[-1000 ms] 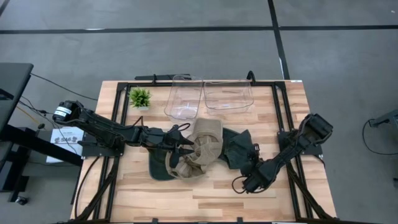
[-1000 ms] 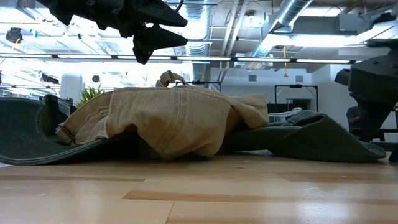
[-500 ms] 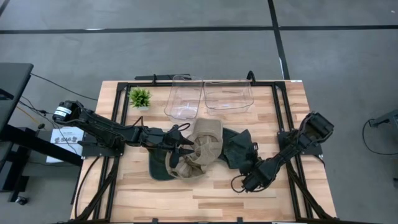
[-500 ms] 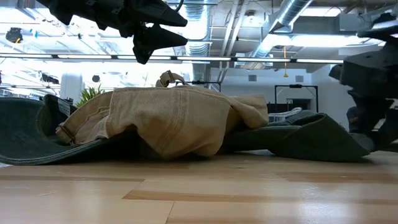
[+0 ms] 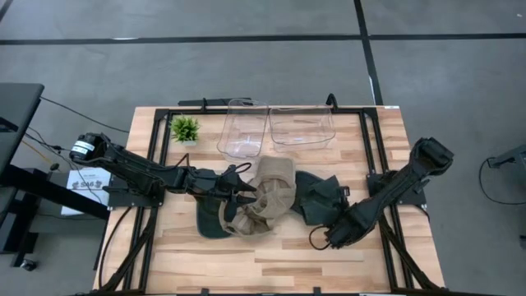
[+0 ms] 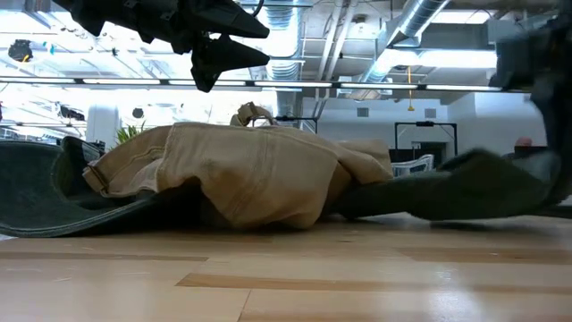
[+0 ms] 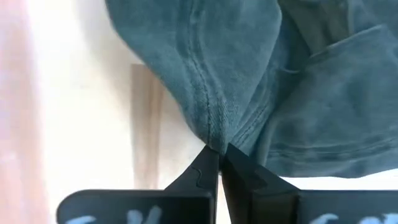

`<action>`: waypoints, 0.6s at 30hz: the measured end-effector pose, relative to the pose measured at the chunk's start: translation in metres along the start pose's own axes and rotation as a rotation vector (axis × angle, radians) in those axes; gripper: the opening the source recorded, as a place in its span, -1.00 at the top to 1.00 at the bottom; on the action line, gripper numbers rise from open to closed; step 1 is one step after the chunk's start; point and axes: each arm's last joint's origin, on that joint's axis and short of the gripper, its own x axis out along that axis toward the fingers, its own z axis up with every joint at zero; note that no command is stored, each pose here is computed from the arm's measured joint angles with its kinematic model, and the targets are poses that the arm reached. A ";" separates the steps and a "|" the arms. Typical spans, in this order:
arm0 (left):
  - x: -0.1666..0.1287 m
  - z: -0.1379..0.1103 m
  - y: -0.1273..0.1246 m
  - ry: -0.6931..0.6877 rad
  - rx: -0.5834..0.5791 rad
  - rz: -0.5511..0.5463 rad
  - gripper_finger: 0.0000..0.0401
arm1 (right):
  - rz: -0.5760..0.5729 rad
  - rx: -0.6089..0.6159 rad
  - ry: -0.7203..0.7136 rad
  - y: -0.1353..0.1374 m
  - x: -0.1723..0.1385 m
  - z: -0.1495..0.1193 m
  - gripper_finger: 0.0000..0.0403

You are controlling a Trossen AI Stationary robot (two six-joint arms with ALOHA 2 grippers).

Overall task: Pick & Place hat
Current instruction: Put the right black cap into the right transparent bin

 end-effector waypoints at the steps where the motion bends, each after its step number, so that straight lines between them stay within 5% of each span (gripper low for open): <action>1: 0.000 0.000 0.000 0.000 0.000 0.000 0.12 | 0.022 0.004 -0.012 -0.001 -0.007 0.000 0.99; 18: 0.000 0.000 0.000 0.000 0.000 0.000 0.12 | 0.247 0.057 -0.332 -0.046 -0.125 -0.010 1.00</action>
